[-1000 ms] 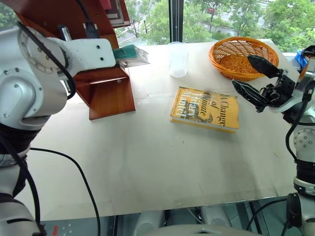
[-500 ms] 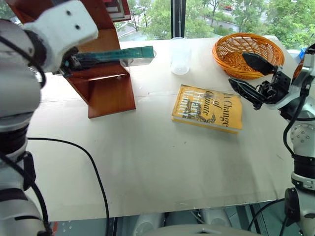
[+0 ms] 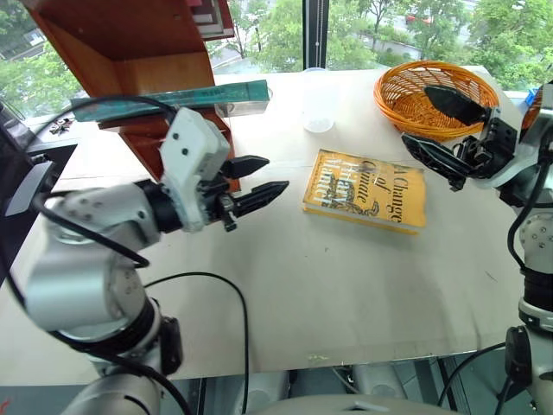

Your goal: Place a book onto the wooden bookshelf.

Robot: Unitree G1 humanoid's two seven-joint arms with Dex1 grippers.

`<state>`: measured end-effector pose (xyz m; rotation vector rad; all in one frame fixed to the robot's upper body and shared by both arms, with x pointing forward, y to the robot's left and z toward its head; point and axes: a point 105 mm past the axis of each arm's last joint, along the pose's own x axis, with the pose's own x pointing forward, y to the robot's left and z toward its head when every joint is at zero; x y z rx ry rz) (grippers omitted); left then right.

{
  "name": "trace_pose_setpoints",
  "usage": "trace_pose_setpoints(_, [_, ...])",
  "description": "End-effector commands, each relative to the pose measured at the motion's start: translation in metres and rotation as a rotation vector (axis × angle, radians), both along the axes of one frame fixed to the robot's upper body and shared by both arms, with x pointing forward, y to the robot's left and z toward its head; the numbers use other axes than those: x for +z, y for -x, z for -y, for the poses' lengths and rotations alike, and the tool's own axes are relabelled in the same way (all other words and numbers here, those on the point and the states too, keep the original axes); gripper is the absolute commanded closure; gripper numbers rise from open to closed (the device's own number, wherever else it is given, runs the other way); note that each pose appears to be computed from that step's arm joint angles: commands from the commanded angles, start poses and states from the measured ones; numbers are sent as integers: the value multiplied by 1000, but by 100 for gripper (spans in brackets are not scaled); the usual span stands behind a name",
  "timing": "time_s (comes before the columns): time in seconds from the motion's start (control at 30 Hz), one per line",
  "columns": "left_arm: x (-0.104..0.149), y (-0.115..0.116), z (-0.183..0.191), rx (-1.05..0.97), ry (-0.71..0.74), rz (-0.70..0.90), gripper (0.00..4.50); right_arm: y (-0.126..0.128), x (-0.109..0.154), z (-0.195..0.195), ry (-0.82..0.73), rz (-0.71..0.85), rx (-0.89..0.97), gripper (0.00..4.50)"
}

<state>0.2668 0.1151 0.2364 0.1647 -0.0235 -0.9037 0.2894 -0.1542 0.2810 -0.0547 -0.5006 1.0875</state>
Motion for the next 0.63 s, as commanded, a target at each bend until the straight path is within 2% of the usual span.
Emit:
trace_pose_setpoints(0.03, [-34,-17,-13,36,86,-44,167,9,-3,21,67,-12,-129,0])
trace_pose_setpoints(0.1, [-46,-13,-15,-4,122,-64,111,12,-11,34,92,-49,-181,0])
trace_pose_setpoints(0.17, [-62,-19,-34,70,44,-56,28,18,-32,57,169,-133,-279,0])
trace_pose_setpoints(0.2, [-72,-21,-48,105,16,-80,10,23,-47,70,220,-186,-337,0])
trace_pose_setpoints(0.3, [-92,-8,-70,85,-71,-122,10,43,-80,113,329,-313,-482,0])
trace_pose_setpoints(0.4, [-104,1,-89,78,-133,-160,10,67,-102,151,419,-415,-608,0])
trace_pose_setpoints(0.5, [-108,5,-97,51,-170,-176,10,87,-112,174,443,-478,-672,0])
trace_pose_setpoints(0.63, [-112,2,-97,26,-176,-193,10,96,-116,183,456,-499,-708,0])
